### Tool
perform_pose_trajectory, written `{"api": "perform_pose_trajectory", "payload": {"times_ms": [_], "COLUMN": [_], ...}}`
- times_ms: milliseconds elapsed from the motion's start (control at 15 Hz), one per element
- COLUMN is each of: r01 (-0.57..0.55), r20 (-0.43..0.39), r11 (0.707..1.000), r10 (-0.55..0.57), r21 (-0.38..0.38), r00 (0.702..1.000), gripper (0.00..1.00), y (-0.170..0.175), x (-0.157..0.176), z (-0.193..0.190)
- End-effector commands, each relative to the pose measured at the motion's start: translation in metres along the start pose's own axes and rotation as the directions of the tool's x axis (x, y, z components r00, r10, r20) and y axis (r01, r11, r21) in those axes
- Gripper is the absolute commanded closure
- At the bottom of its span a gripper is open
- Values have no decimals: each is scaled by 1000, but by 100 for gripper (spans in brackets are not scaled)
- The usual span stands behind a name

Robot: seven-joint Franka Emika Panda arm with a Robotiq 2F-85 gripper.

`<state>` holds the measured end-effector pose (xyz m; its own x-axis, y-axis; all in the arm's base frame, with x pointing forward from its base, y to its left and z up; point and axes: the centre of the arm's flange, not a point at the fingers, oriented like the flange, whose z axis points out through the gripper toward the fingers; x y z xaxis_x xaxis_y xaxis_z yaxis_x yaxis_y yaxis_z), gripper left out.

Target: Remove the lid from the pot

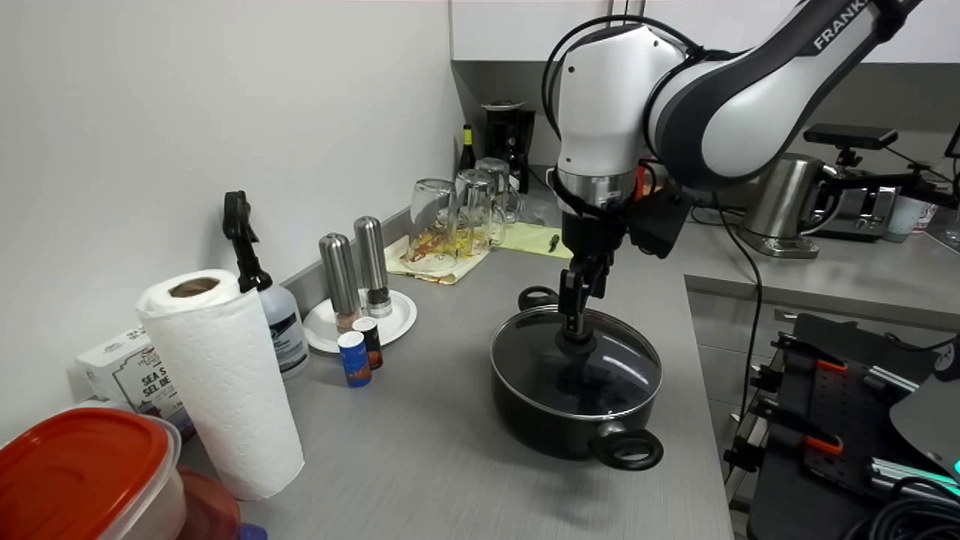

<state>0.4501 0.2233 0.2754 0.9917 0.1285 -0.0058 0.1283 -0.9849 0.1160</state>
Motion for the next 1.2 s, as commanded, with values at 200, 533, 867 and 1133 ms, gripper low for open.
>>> {"api": "perform_pose_trajectory", "payload": {"times_ms": [200, 533, 867, 1133], "r01": [12, 5, -5, -7], "r20": [11, 19, 21, 19], "r11": [1000, 1000, 1000, 1000], "r10": [-12, -5, 5, 6], "r21": [-3, 10, 21, 31], "r00": [1000, 1000, 1000, 1000], "gripper": [0, 4, 45, 75], "y": [-14, -10, -5, -5], "x": [16, 21, 25, 26], "z": [18, 21, 21, 18]}}
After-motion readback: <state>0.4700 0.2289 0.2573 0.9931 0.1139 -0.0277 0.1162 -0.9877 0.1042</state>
